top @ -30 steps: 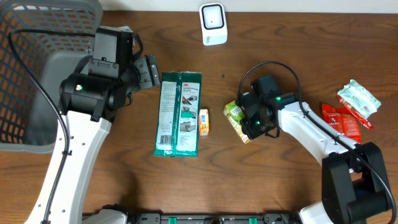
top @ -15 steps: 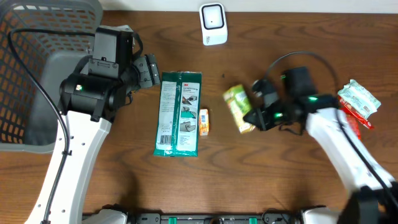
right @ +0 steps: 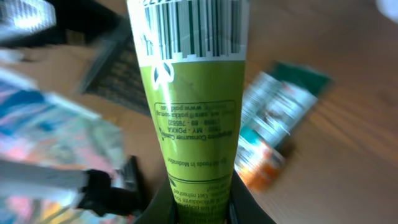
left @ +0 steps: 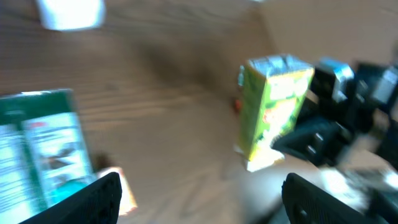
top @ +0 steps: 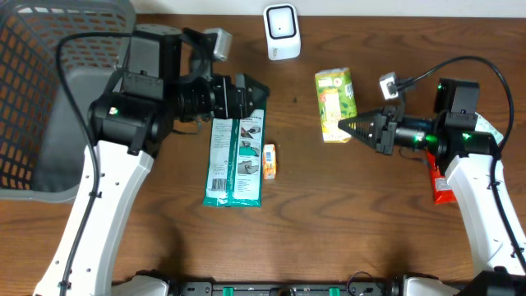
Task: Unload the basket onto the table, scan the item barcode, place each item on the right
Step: 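Raise the tea carton toward the scanner, left gripper reaching to grasp it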
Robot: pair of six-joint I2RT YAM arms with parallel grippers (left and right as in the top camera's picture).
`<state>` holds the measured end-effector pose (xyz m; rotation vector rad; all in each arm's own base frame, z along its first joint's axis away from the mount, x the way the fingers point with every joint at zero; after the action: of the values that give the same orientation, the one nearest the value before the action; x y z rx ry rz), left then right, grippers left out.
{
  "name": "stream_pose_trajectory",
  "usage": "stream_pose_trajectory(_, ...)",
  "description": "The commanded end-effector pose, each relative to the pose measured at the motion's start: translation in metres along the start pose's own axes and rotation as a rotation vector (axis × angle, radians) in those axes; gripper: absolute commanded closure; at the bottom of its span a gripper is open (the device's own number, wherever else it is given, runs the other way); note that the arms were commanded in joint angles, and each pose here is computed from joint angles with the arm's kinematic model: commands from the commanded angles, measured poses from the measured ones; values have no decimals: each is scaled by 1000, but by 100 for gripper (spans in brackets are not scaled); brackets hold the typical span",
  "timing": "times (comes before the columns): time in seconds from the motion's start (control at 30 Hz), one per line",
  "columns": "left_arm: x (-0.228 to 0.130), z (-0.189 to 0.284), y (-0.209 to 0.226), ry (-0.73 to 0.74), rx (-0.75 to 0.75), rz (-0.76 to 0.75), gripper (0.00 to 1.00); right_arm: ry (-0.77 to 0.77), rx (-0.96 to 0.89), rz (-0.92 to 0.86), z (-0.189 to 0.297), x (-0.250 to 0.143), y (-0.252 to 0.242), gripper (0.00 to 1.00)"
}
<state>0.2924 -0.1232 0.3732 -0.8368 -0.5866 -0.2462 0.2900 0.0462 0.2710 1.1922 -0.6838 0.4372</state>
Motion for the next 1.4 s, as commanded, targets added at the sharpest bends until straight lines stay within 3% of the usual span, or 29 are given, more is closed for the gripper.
stream_pose_trajectory(0.0, -3, -2, -18, 56, -214, -54, 17, -21, 263, 20, 6, 18, 29, 97)
stream_pose_trajectory(0.5, 6, -22, -66, -45, -365, -368, 17, -12, 283, 41, 0, 60, 53, 99)
stream_pose_trajectory(1.03, 17, -26, -66, -122, -317, -412, 18, 30, 356, 98, -26, 68, 85, 99)
stream_pose_trajectory(1.37, 15, -25, -71, -99, -380, -414, 30, -23, 323, 91, -29, 72, 83, 99)
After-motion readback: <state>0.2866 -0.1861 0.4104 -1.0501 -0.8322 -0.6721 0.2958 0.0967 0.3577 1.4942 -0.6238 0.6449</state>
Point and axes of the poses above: each gripper's point midway between its finger pads, its own z axis back along the fingers, its own y axis along the line the jaws close on, x = y × z, the point moved 10 cm from there along z, back along the fingers, and after that the axes turned 1 degree about -z, right-handed, at the moved point
